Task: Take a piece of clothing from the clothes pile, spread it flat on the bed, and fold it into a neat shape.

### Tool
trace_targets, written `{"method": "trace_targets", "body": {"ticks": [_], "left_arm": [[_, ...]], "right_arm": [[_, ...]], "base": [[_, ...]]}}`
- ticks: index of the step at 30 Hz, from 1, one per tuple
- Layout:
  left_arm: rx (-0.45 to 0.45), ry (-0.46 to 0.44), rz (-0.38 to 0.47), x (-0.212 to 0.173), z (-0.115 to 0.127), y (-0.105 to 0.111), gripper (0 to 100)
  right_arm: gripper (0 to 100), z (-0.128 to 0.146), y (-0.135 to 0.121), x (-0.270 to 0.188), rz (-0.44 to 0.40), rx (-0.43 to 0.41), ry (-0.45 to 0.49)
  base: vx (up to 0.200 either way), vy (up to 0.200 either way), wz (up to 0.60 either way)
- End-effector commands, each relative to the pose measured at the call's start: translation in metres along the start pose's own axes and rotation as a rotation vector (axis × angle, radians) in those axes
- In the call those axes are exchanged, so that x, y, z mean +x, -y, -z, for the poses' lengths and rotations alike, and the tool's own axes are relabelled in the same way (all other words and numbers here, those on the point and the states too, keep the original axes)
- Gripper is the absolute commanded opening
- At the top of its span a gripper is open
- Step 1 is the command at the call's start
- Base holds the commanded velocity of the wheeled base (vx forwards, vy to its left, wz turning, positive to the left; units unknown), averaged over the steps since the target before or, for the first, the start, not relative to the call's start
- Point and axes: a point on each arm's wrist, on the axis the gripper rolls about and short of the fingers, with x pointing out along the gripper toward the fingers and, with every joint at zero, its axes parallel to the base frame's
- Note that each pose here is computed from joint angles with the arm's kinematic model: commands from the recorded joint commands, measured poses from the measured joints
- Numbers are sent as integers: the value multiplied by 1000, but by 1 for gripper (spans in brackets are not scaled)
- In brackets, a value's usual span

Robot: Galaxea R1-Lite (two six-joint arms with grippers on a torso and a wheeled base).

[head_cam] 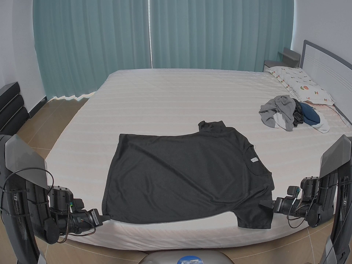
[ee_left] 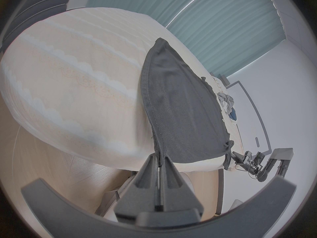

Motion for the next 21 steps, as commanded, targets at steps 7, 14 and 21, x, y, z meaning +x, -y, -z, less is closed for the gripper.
{"method": "trace_targets", "body": {"ticks": [7, 14, 21], "left_arm": [[-1, 1, -9, -1, 1, 0, 0], [7, 25, -25, -9, 1, 2, 0], [51, 32, -112, -15, 8, 0, 0]], "right_arm": [[0, 6, 5, -35, 59, 4, -4], [0, 11, 5, -60, 60, 48, -15], [0, 16, -6, -71, 95, 83, -114]], "base": [[0, 0, 0], [0, 0, 0], [0, 0, 0]]}}
